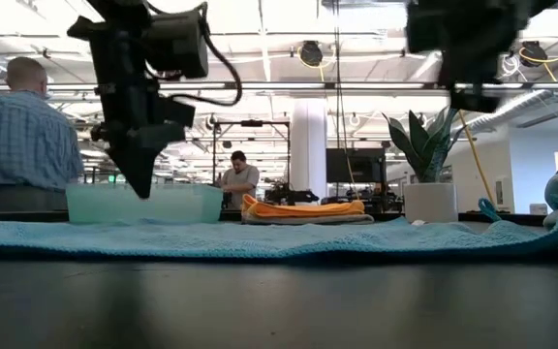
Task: Fold microfiber towels
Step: Fold the blue microfiber towel
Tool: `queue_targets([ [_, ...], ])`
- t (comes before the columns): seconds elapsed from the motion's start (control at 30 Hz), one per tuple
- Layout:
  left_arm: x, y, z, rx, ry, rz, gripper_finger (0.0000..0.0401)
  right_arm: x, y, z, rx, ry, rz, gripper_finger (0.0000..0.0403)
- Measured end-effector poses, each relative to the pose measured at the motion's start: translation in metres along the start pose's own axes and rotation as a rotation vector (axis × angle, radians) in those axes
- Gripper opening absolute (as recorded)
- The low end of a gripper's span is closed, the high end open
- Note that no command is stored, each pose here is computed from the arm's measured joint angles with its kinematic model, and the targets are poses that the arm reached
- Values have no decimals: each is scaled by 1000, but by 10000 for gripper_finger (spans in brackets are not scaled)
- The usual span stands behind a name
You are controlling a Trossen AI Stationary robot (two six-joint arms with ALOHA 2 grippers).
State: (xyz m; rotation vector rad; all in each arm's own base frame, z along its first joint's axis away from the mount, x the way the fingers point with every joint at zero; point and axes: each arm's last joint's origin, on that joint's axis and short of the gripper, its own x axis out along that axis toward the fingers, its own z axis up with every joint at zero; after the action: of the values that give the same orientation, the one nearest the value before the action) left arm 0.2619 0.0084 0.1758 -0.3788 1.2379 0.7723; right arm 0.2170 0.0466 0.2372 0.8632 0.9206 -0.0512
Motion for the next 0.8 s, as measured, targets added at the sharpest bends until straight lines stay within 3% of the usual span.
queue_targets([
  [0.23, -17, 8, 3, -49, -71, -25, 16, 27, 1, -33, 118, 196, -161, 0],
  [0.57, -20, 8, 5, -87, -102, -38, 17, 79, -3, -63, 109, 353, -307, 0],
  [0.8, -20, 6, 6, -88, -121, -59, 17, 91, -10, -87, 74, 484, -433, 0],
])
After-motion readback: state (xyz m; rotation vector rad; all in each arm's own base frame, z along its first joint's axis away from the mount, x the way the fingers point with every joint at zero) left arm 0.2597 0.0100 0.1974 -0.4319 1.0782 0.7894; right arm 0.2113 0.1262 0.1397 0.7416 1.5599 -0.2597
